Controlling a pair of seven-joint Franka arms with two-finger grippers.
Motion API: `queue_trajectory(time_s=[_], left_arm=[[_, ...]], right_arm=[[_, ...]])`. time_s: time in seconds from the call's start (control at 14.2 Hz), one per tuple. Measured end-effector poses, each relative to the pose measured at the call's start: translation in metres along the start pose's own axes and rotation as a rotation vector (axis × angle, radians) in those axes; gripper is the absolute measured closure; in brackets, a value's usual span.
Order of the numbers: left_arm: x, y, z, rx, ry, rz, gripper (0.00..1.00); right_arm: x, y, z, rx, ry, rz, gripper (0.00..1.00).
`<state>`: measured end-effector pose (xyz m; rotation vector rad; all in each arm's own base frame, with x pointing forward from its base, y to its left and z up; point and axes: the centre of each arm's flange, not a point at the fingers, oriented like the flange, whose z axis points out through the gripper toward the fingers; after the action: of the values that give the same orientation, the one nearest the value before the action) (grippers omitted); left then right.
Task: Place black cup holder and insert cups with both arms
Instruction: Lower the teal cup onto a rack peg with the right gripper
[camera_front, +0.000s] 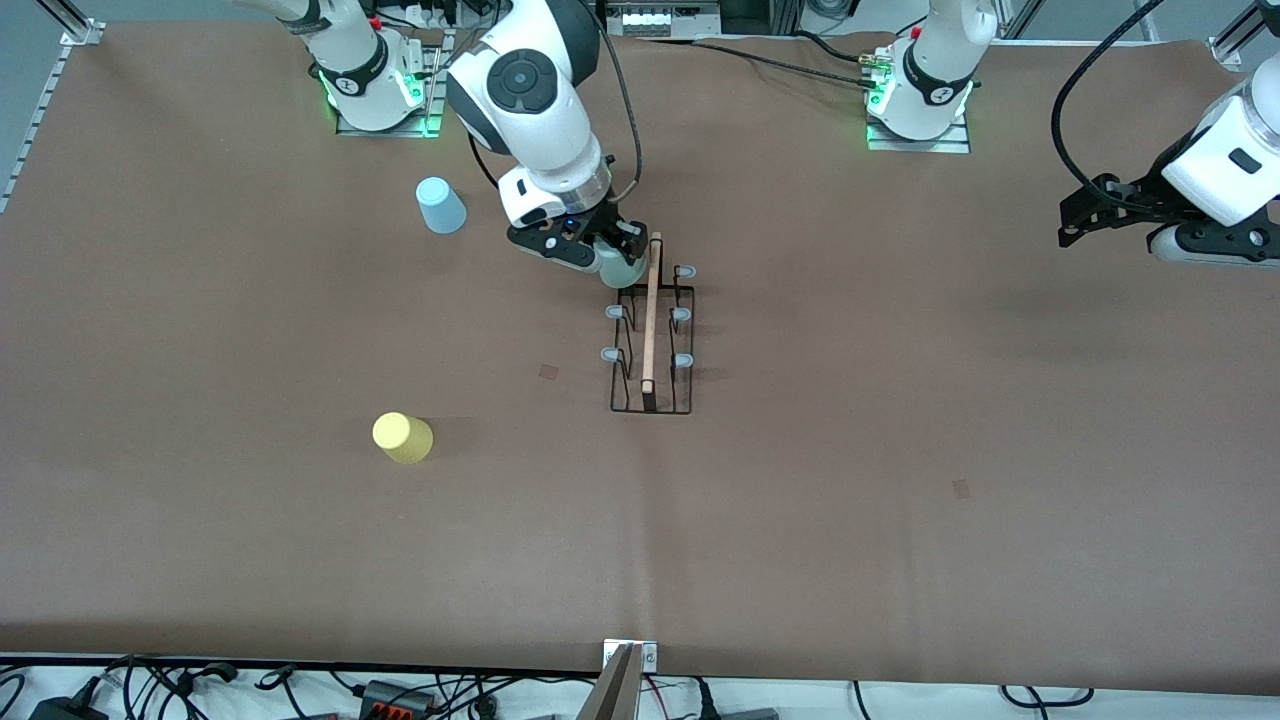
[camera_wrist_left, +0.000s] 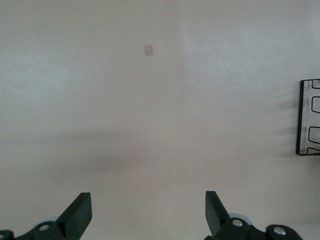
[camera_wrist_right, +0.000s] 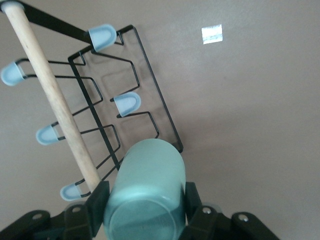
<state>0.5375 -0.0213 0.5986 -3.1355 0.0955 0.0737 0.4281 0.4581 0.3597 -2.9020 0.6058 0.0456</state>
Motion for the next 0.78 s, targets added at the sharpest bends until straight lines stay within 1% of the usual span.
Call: queue_trajectory(time_s=[0.07,0.21,0.28,0.35,0.42,0.49,0.56,0.63,0.71,0.78], left_arm=[[0.000,-0.001,0.001,0.000,-0.004,-0.001,0.00],[-0.001,0.001,0.001,0.000,-0.007,0.002,0.00],[-0.001,0.003,0.000,0.001,-0.004,0.006,0.00],[0.000,0.006,-0.003,0.001,0.003,0.011,0.00],[0.001,0.008,-0.006,0.001,0.010,0.014,0.00],[0.003,0.009,-0.008,0.001,0.012,0.016,0.00],[0.003,0.009,-0.008,0.001,0.006,0.016,0.00],[0.002,0.008,-0.007,0.000,-0.004,0.015,0.00],[0.003,0.007,-0.006,0.000,-0.012,0.013,0.00],[0.003,0.005,-0.004,-0.001,-0.017,0.009,0.00]], right_arm=[[-0.001,0.000,0.005,-0.006,-0.003,-0.002,0.34],[0.001,0.001,0.011,-0.015,-0.006,0.000,0.19],[0.004,0.002,0.012,-0.017,-0.005,0.004,0.08],[0.007,0.003,0.011,-0.017,-0.001,0.008,0.01],[0.013,0.006,0.008,-0.019,0.006,0.012,0.01],[0.025,0.011,0.003,-0.034,0.019,0.001,0.00],[0.042,0.020,-0.003,-0.070,0.036,-0.035,0.00],[0.065,0.036,-0.010,-0.121,0.043,-0.086,0.00],[0.091,0.055,-0.018,-0.167,0.035,-0.138,0.00],[0.121,0.077,-0.027,-0.195,0.027,-0.188,0.00]])
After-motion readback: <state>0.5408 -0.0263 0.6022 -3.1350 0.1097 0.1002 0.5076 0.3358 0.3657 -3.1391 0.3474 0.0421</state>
